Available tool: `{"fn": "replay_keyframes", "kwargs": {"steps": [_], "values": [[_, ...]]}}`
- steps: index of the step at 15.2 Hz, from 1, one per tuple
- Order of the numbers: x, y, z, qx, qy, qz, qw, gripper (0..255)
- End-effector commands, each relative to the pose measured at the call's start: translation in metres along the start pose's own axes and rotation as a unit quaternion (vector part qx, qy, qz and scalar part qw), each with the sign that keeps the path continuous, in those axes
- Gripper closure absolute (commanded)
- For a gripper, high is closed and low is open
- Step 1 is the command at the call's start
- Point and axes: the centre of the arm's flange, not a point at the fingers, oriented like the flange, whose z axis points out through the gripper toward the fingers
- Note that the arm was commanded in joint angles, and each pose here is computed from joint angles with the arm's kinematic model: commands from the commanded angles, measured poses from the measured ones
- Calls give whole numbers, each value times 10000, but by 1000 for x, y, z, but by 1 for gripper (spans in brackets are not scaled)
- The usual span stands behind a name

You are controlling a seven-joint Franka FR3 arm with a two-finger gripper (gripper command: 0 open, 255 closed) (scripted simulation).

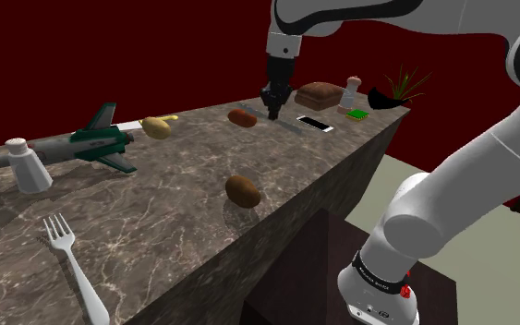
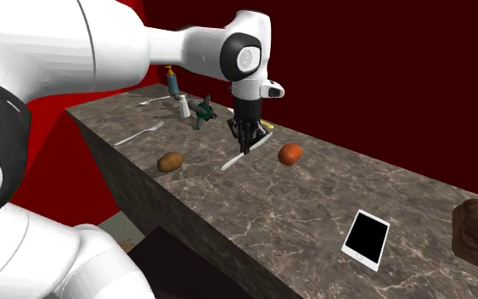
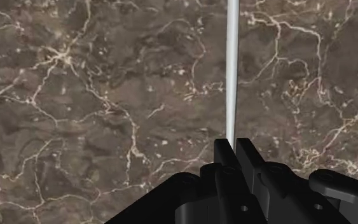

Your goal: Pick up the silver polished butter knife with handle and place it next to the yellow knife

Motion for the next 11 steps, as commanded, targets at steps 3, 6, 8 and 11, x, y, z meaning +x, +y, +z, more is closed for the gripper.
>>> {"fn": "replay_keyframes", "kwargs": {"steps": [3, 6, 8, 11], "values": [[41, -34, -5, 4, 0, 0, 10000, 255], [71, -59, -8, 4, 0, 0, 10000, 255], [91, -76, -10, 4, 0, 0, 10000, 255], [122, -101, -14, 4, 0, 0, 10000, 255]]}}
